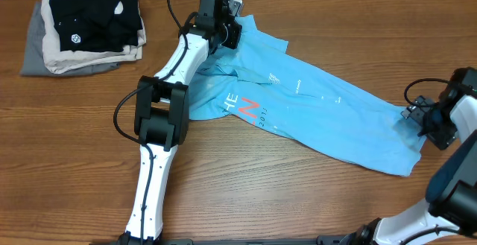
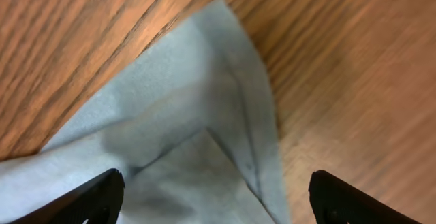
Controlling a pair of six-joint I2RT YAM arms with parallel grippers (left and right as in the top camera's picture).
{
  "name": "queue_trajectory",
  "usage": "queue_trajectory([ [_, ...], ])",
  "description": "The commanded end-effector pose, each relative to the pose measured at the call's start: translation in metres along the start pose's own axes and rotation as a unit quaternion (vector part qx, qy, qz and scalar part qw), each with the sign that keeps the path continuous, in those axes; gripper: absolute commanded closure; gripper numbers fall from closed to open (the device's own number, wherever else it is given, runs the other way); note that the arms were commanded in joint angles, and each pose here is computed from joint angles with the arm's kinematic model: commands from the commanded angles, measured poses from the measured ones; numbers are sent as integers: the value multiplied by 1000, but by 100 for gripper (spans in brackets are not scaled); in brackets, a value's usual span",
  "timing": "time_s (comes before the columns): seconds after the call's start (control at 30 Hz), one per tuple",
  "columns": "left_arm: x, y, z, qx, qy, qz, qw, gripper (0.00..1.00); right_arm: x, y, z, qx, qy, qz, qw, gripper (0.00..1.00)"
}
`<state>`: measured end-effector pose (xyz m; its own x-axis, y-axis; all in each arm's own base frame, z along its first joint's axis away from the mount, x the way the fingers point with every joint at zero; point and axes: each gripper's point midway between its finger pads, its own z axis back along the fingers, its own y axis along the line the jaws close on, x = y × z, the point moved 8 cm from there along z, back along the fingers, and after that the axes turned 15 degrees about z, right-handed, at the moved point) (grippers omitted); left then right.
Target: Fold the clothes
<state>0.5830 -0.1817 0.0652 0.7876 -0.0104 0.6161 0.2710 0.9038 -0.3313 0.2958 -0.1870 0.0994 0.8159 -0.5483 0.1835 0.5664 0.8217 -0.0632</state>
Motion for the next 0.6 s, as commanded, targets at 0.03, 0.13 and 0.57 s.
queue_trajectory([
  [0.03,-36,22,-23,24,50,15,998,96,2,7,-16,31,14,16,999,17],
  [0.13,-35,22,-23,24,48,15,998,96,3,8,-23,36,16,15,999,21],
  [0.57,-29,20,-24,20,29,10,999,96,17,10,-27,43,-22,18,999,29],
])
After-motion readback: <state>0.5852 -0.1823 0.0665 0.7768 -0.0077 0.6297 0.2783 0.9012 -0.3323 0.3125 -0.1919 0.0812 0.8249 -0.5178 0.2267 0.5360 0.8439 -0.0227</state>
